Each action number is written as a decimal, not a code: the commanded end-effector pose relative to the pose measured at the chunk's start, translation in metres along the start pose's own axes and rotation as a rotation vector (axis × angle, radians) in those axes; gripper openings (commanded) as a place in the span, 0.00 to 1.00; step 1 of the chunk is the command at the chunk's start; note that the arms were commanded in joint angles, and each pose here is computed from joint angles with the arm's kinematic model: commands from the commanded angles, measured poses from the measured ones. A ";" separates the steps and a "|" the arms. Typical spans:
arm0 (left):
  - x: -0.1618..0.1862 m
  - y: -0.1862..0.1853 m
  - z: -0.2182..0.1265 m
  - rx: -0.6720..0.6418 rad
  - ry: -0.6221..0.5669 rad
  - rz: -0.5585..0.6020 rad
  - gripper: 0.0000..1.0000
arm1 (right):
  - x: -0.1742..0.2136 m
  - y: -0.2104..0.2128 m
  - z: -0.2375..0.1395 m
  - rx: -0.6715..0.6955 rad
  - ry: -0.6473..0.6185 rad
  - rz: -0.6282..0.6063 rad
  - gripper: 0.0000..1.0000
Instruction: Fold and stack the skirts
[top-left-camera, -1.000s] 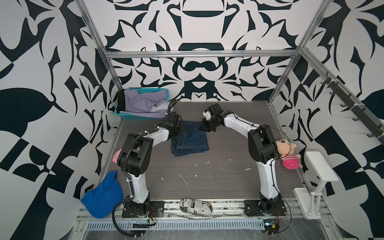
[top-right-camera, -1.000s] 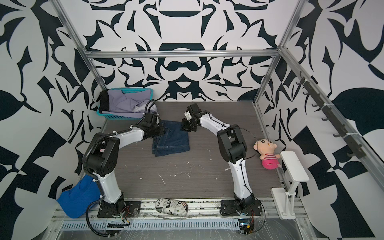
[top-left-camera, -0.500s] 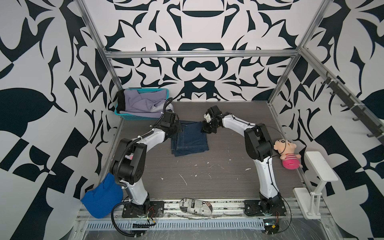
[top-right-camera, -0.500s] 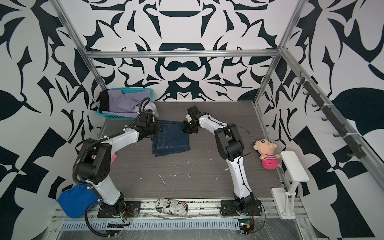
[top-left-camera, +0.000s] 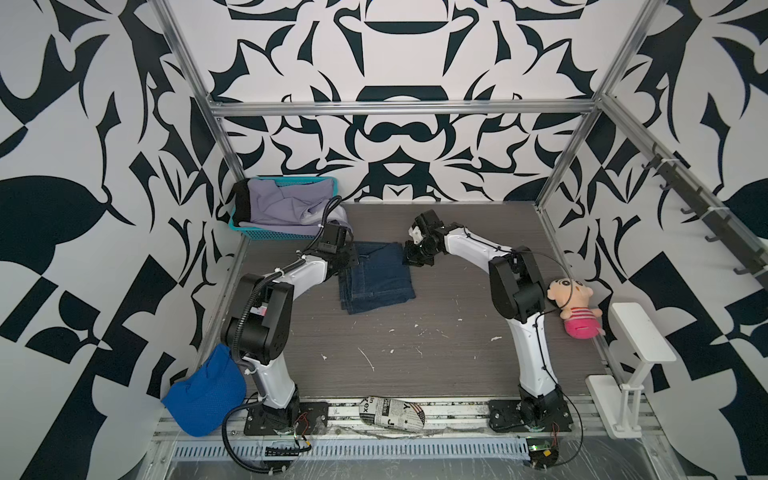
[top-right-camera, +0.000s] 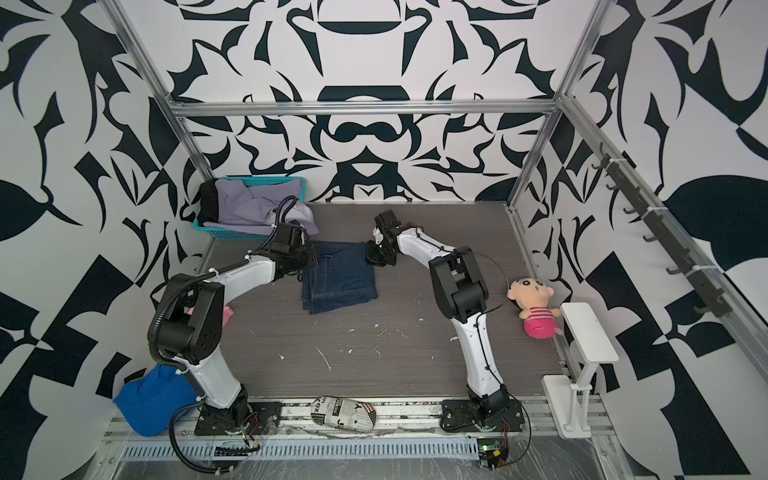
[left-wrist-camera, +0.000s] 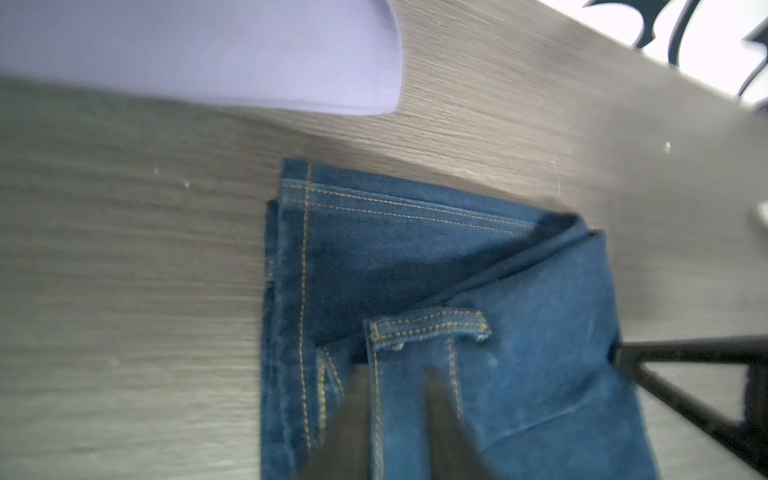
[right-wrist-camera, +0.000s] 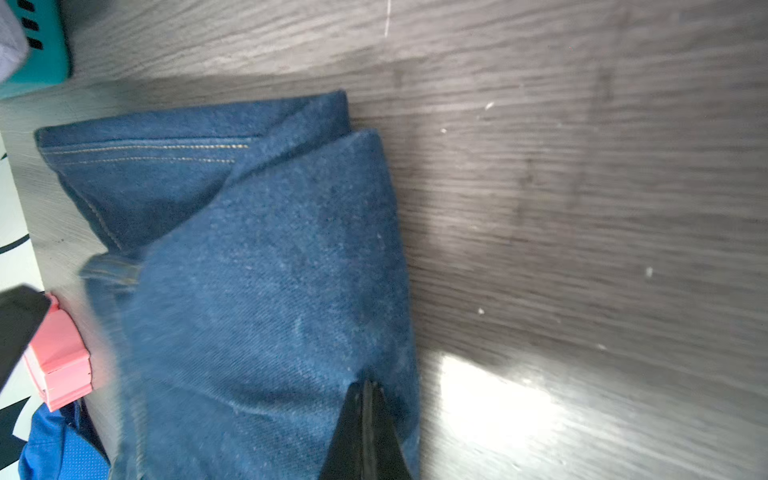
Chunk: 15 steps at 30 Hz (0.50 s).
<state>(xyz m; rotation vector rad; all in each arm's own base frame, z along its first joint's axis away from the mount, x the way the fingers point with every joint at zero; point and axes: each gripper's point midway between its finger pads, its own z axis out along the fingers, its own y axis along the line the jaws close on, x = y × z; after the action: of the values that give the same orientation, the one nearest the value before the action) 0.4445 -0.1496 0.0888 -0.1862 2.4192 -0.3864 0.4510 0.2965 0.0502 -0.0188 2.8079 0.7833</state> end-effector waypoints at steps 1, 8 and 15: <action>-0.023 0.003 -0.021 -0.045 -0.070 -0.003 0.29 | -0.016 0.027 -0.046 -0.033 -0.073 -0.046 0.06; -0.021 -0.034 -0.070 0.035 -0.114 0.022 0.15 | 0.022 0.058 -0.067 -0.199 -0.011 -0.078 0.07; 0.067 -0.053 -0.059 0.168 0.078 -0.022 0.00 | 0.071 0.059 -0.052 -0.300 0.060 -0.089 0.07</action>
<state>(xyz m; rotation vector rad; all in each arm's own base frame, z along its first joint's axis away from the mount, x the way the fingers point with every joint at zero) 0.3842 -0.2090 0.1597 -0.0528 2.2980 -0.5840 0.3782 0.3138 0.1119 -0.1778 2.7190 1.0841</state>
